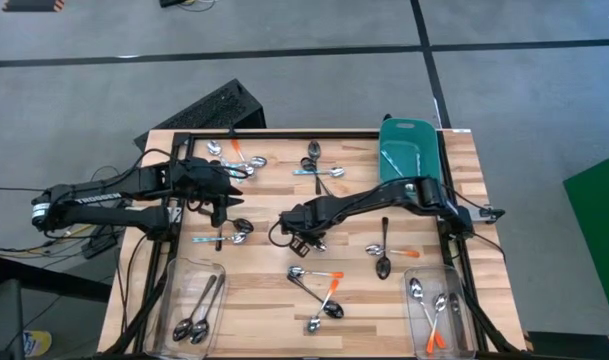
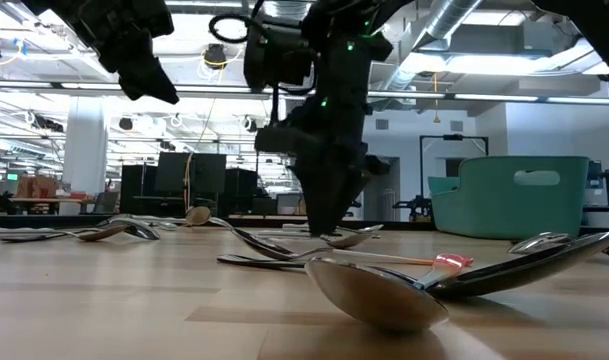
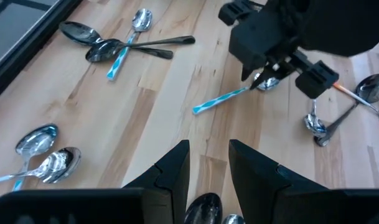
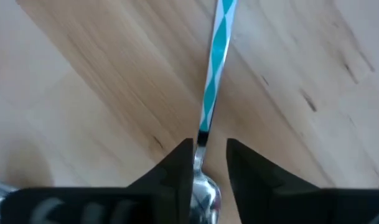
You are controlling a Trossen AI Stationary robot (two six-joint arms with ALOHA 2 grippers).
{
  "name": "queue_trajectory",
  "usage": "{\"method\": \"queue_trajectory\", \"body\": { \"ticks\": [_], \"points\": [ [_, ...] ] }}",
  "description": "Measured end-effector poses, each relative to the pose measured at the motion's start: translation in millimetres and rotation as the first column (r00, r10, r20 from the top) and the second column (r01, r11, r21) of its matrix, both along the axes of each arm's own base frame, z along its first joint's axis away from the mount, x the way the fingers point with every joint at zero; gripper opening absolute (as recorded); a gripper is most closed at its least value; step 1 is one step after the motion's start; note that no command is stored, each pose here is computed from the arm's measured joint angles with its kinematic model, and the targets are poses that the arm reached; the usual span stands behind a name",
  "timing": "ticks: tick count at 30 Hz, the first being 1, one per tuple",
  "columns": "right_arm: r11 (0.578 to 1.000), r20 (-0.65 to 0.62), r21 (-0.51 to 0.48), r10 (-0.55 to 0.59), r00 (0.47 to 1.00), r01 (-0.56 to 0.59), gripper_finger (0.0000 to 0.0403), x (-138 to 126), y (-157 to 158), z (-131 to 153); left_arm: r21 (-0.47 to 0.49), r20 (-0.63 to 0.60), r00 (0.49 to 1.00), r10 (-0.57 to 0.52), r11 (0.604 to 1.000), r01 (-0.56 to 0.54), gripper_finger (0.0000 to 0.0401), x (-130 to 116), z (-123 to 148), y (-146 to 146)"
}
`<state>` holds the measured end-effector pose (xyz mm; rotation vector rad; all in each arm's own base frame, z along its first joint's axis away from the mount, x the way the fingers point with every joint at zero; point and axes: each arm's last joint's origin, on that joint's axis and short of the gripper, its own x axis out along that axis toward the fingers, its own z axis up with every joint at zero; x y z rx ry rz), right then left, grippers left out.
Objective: Sort silverware by color (type)
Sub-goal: Put the blue spoon in the blue bin
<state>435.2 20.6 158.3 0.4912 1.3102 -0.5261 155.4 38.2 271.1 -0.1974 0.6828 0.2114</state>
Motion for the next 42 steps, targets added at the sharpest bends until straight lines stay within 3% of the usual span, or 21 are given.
{"method": "queue_trajectory", "body": {
  "ticks": [4, 7, 10, 15, 20, 26, 30, 35, 42],
  "points": [
    [1.0, -0.006, 0.01, 0.025, 1.0, -0.025, 0.0148, 0.2, -3.6, -0.9, 0.011, 0.0, 1.0, 0.012, 1.0, -0.012, 0.0098, 0.0, 0.2, 0.5],
    [1.0, -0.019, 0.012, 0.001, 1.0, -0.001, 0.0146, -2.9, -11.4, -7.0, 0.032, 0.003, 1.0, 0.022, 0.999, -0.022, 0.0098, 0.4, 0.7, 1.2],
    [0.999, -0.052, 0.015, -0.031, 0.998, 0.032, 0.0112, -8.2, -19.9, -12.0, 0.039, 0.021, 1.0, 0.022, 0.999, -0.023, 0.0098, 1.6, 2.1, 1.6],
    [1.0, -0.073, 0.03, 0.007, 0.997, -0.004, 0.0022, -10.7, -30.8, -12.9, 0.018, 0.064, 0.997, 0.05, 0.999, -0.052, 0.0098, 3.8, 5.0, 2.3],
    [0.998, -0.111, 0.058, 0.028, 0.993, -0.022, 0.0022, -18.0, -39.2, -6.1, -0.019, 0.091, 0.991, 0.097, 0.995, -0.095, 0.0098, 4.9, 6.7, 2.9],
    [0.998, -0.139, 0.044, 0.058, 0.989, -0.052, 0.0012, -36.8, -46.0, 31.2, -0.086, 0.141, 0.976, 0.164, 0.985, -0.152, 0.0098, 7.0, 10.1, 3.8],
    [0.998, -0.128, -0.034, 0.041, 0.991, -0.046, 0.0012, -52.0, -49.1, 62.7, -0.088, 0.174, 0.961, 0.216, 0.975, -0.203, 0.0098, 8.3, 12.8, 5.4],
    [0.984, -0.046, -0.16, -0.091, 0.995, 0.082, 0.0012, -87.0, -62.0, 102.1, -0.1, 0.235, 0.922, 0.309, 0.951, -0.293, 0.0098, 10.2, 17.8, 8.3],
    [0.923, 0.048, -0.206, -0.322, 0.946, 0.324, 0.0012, -170.6, -79.9, 115.6, -0.098, 0.298, 0.899, 0.321, 0.947, -0.306, 0.0098, 12.6, 23.4, 9.6]
  ]
}}
